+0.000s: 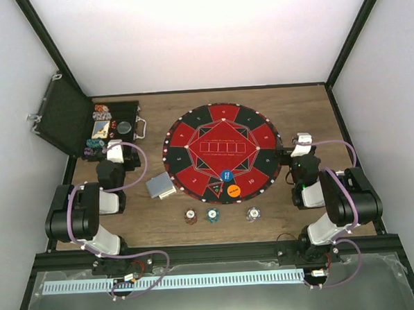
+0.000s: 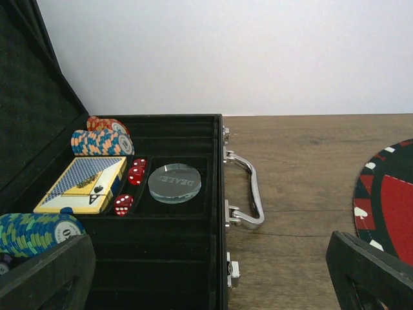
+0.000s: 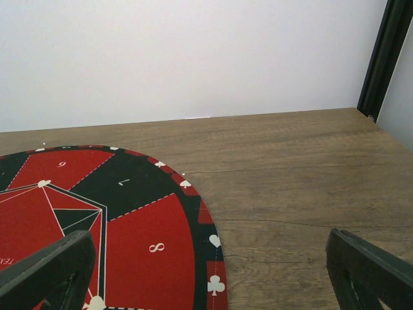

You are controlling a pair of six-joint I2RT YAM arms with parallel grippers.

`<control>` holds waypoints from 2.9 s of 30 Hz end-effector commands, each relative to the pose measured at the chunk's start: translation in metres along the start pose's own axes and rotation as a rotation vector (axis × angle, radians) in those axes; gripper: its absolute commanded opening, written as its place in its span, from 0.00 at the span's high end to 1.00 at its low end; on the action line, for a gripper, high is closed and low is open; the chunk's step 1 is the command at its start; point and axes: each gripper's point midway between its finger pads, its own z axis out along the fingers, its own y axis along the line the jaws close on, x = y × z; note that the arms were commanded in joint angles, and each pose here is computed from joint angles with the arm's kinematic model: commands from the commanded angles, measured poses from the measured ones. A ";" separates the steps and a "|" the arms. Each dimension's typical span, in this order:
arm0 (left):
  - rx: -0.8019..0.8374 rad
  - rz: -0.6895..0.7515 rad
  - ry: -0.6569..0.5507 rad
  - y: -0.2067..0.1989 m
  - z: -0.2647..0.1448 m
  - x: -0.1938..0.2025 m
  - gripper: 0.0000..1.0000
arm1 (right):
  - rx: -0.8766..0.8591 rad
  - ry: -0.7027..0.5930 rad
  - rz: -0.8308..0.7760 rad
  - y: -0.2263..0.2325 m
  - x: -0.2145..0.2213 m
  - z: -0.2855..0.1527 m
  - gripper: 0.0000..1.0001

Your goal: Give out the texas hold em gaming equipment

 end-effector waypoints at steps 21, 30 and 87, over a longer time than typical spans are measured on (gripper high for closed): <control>-0.011 -0.027 -0.031 0.004 0.002 -0.013 0.00 | 0.068 -0.054 0.015 -0.011 -0.024 0.005 0.00; 0.100 0.053 0.267 -0.010 0.043 -0.051 0.00 | 0.122 -0.016 0.124 -0.015 -0.108 0.043 0.00; 0.481 0.026 0.613 -0.038 -0.023 -0.064 0.00 | -0.425 1.035 -0.236 0.284 0.130 -0.130 0.64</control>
